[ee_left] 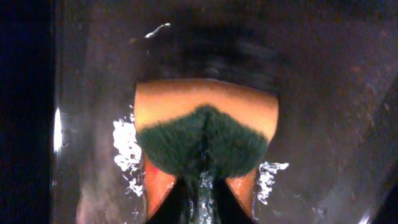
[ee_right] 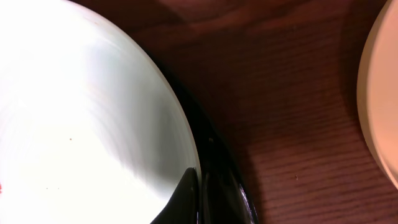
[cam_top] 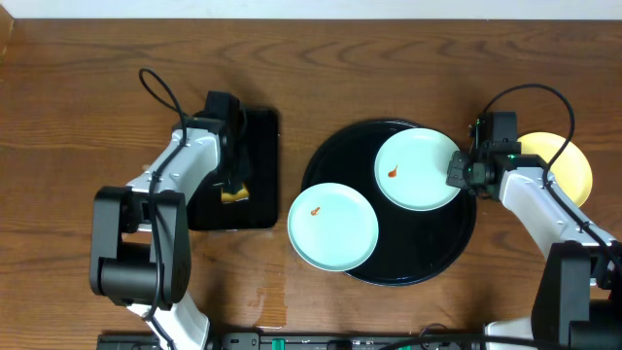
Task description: Clean dirty plates on tray and stack at the side
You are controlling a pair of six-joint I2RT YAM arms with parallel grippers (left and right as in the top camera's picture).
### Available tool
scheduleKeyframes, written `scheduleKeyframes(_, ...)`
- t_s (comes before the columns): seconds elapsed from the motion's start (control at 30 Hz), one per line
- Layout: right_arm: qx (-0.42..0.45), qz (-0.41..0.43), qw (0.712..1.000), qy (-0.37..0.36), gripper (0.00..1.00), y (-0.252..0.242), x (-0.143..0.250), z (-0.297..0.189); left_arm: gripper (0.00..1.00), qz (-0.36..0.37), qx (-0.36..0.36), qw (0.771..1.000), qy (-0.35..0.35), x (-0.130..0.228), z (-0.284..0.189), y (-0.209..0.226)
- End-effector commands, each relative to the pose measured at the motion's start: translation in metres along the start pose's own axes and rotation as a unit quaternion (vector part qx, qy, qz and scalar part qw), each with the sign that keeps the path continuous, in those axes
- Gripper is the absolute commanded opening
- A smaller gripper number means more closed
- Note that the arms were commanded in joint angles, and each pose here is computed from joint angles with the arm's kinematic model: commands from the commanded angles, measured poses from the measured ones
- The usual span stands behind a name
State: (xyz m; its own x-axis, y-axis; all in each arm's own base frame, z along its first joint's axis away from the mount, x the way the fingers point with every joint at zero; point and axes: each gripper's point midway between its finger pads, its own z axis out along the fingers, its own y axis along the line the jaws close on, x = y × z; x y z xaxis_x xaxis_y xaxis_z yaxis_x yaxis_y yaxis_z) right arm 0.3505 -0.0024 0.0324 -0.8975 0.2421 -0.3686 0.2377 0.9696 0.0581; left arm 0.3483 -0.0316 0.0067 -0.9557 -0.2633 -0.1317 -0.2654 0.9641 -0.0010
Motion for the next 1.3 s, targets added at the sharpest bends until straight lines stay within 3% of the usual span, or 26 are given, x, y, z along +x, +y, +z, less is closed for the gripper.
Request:
scheduleKeyframes(0.0, 0.008, 0.005, 1.000, -0.006, 0.01, 0.001, -0.003, -0.001, 0.08, 0.002, -0.014, 1.000, 0.017, 0.019, 0.018, 0.007)
scheduleKeyframes(0.23, 0.009, 0.005, 1.000, -0.002, 0.01, 0.000, -0.001, -0.001, 0.08, 0.072, 0.120, 0.989, 0.044, 0.028, 0.007, -0.038)
scheduleKeyframes(0.37, 0.010, 0.005, 1.000, 0.000, 0.01, 0.000, 0.000, -0.001, 0.08, 0.078, 0.132, 0.988, 0.024, 0.014, -0.019, -0.044)
scheduleKeyframes(0.47, 0.010, 0.005, 1.000, 0.001, 0.01, 0.000, 0.001, -0.001, 0.17, 0.083, 0.138, 0.987, 0.002, 0.006, -0.038, -0.046)
scheduleKeyframes(0.6, 0.010, 0.005, 1.000, 0.001, 0.01, 0.000, 0.001, -0.001, 0.37, 0.082, 0.125, 0.989, -0.004, 0.006, -0.045, -0.041)
scheduleKeyframes(0.7, 0.010, 0.005, 1.000, 0.001, 0.01, 0.000, 0.001, -0.001, 0.44, 0.081, 0.100, 0.992, 0.006, 0.012, -0.035, -0.031)
scheduleKeyframes(0.83, 0.010, 0.005, 1.000, 0.001, 0.01, 0.000, 0.001, -0.001, 0.45, 0.080, 0.084, 0.993, 0.033, 0.026, -0.014, -0.024)
scheduleKeyframes(0.9, 0.010, 0.005, 1.000, 0.001, 0.01, 0.000, 0.001, -0.001, 0.43, 0.079, 0.080, 0.993, 0.046, 0.033, -0.001, -0.022)
scheduleKeyframes(0.97, 0.010, 0.005, 1.000, 0.001, 0.01, 0.000, 0.001, -0.001, 0.34, 0.078, 0.079, 0.992, 0.057, 0.039, 0.009, -0.021)
scheduleKeyframes(1.03, 0.010, 0.005, 1.000, 0.002, 0.01, 0.000, 0.001, -0.001, 0.14, 0.078, 0.075, 0.992, 0.070, 0.044, 0.018, -0.019)
scheduleKeyframes(1.07, 0.010, 0.005, 1.000, 0.002, 0.01, 0.000, 0.001, -0.001, 0.09, 0.078, 0.074, 0.992, 0.073, 0.045, 0.020, -0.019)
scheduleKeyframes(1.27, 0.011, 0.004, 1.000, 0.004, 0.01, -0.001, 0.002, -0.001, 0.07, 0.077, 0.078, 0.992, 0.059, 0.030, 0.000, -0.023)
